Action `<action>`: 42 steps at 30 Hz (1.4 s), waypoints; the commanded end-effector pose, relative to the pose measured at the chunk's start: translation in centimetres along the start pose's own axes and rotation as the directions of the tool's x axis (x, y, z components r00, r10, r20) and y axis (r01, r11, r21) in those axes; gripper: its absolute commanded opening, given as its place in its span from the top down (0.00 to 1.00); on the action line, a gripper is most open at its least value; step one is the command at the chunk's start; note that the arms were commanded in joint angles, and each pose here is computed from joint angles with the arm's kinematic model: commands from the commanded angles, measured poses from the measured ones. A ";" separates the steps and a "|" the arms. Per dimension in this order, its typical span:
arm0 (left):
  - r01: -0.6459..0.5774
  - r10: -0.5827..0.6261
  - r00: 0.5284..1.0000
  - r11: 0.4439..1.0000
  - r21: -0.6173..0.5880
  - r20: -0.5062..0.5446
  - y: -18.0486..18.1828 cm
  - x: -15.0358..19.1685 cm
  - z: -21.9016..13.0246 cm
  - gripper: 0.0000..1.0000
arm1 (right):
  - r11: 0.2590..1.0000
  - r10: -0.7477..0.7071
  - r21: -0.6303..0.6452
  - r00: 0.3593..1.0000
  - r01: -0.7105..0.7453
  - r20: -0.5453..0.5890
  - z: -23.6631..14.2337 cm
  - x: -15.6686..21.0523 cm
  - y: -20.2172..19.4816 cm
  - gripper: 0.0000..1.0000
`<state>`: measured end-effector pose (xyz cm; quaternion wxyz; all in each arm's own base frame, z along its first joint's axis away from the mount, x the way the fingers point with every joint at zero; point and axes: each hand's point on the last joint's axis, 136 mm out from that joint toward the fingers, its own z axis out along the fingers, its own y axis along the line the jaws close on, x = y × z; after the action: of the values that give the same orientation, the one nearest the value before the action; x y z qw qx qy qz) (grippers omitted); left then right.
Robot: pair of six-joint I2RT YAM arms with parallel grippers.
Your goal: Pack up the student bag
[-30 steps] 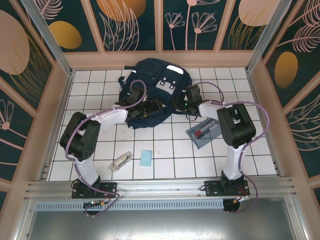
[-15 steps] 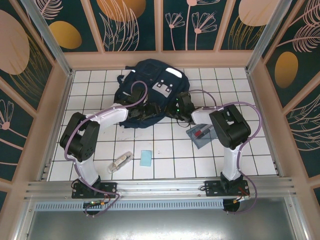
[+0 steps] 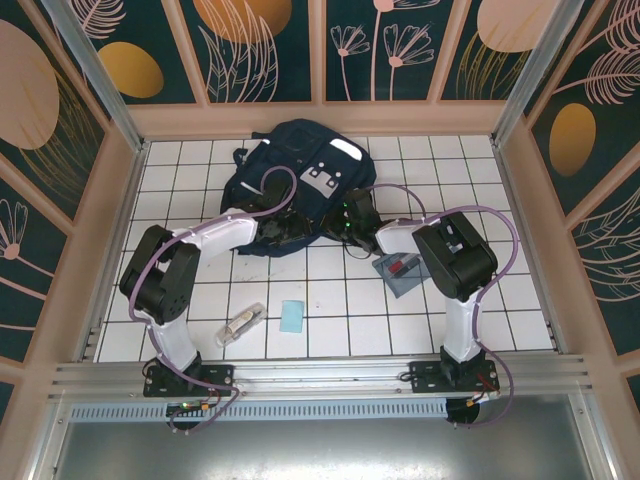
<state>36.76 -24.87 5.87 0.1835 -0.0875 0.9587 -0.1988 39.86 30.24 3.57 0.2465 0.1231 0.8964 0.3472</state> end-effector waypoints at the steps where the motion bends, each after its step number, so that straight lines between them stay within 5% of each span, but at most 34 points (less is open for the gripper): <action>1: -0.028 0.025 0.999 0.996 -0.083 -0.040 2.2 1.6 1.6 0.62 | 0.999 -0.010 -0.050 1.000 0.011 0.021 -0.6 0.1 1.8 0.79; 9: -0.035 0.033 0.999 0.994 -0.105 -0.021 3.0 1.6 1.6 0.83 | 0.999 -0.012 -0.034 0.999 0.013 0.031 -0.7 -0.1 1.4 0.79; 12: -0.048 0.051 0.998 0.994 -0.098 0.023 2.4 0.6 0.9 0.99 | 0.999 -0.011 -0.032 0.999 0.012 0.035 -0.8 -0.2 1.3 0.82; 18: -0.087 0.105 0.987 0.986 -0.145 0.118 2.6 -1.6 -0.8 1.00 | 1.000 0.007 -0.018 0.998 -0.006 0.055 -1.2 -0.8 0.1 1.00; 30: -0.030 0.064 0.989 0.971 -0.238 0.135 10.2 -1.6 -3.9 1.00 | 0.999 0.021 0.033 0.987 -0.026 0.159 -3.6 -4.9 -2.8 1.00; 40: -0.042 0.058 0.987 0.993 -0.112 0.147 7.8 -2.4 -4.1 1.00 | 1.000 -0.015 0.003 0.994 0.015 0.108 -3.4 -5.2 -1.8 1.00; 42: -0.030 0.044 0.987 0.996 -0.087 0.154 7.3 -2.7 -4.2 1.00 | 0.999 -0.039 -0.005 0.996 0.040 0.080 -3.8 -4.6 -1.1 0.87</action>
<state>36.99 -15.72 6.78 0.2586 -0.0955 0.9530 -0.1260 41.24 25.53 4.42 0.2701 0.1427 0.8894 0.3400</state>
